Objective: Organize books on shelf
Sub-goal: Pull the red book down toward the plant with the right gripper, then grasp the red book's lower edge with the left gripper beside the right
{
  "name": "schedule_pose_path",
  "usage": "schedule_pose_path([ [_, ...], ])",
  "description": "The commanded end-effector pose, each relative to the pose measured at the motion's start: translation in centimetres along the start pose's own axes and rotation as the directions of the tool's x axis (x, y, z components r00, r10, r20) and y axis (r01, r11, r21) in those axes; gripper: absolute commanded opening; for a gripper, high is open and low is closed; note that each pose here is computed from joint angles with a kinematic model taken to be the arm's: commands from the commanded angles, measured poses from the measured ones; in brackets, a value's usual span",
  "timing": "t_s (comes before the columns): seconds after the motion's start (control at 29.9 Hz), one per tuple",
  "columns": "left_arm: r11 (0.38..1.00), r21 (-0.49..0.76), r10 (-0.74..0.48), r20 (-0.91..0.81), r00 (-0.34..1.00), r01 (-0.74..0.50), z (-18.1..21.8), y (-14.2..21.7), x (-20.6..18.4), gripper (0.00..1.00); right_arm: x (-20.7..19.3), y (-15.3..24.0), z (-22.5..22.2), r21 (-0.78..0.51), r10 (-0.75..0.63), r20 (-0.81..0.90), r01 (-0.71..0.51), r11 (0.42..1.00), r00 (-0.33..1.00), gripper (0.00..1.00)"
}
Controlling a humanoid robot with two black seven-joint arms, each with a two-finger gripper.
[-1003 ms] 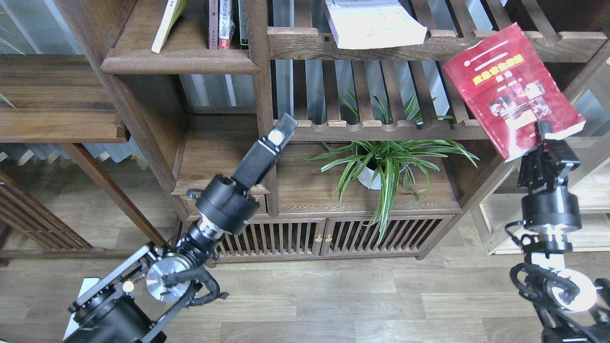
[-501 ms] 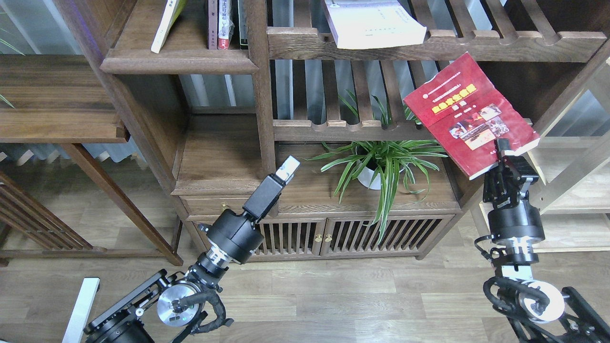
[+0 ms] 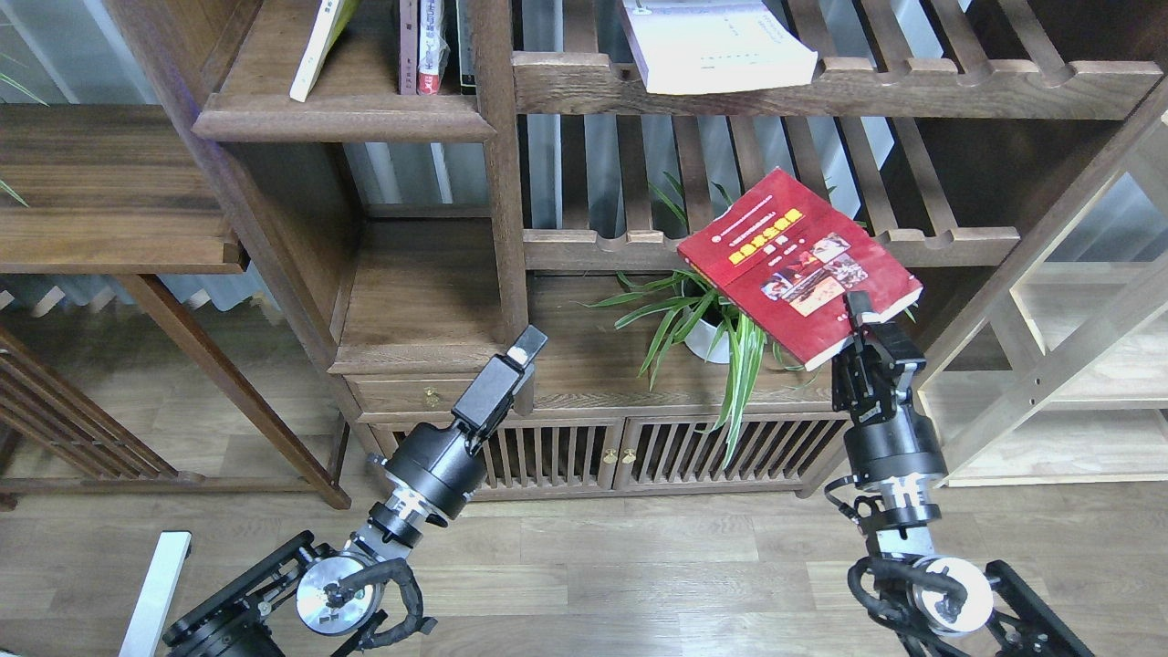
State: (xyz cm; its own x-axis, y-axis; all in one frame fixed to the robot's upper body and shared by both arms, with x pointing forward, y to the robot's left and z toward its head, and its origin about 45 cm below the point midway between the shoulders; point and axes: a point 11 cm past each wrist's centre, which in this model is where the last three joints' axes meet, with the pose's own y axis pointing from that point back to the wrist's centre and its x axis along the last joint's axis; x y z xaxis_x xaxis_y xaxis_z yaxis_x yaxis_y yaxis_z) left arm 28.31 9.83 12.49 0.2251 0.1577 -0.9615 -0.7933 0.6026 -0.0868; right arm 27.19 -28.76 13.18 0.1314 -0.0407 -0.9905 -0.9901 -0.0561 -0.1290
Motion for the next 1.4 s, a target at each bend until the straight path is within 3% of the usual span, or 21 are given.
schedule_pose_path([
  [0.0, 1.0, -0.005, 0.018, -0.045, 0.999, -0.018, -0.2, 0.2, 0.4, 0.98, 0.5, 0.4, 2.0, -0.053, 0.014, 0.008, -0.014, 0.998, 1.0, 0.0],
  [0.53, 0.999, 0.016, 0.038, -0.133, 0.99, -0.037, -1.3, 0.4, 0.7, 0.98, 1.2, 2.1, 10.9, -0.211, 0.043, 0.101, -0.021, 0.977, 0.994, 0.01],
  [1.37, 0.996, -0.02, 0.074, -0.274, 0.959, -0.082, -0.8, 0.6, 1.7, 0.98, 2.1, 5.1, 15.2, -0.314, 0.104, 0.127, -0.059, 0.948, 0.986, 0.03],
])
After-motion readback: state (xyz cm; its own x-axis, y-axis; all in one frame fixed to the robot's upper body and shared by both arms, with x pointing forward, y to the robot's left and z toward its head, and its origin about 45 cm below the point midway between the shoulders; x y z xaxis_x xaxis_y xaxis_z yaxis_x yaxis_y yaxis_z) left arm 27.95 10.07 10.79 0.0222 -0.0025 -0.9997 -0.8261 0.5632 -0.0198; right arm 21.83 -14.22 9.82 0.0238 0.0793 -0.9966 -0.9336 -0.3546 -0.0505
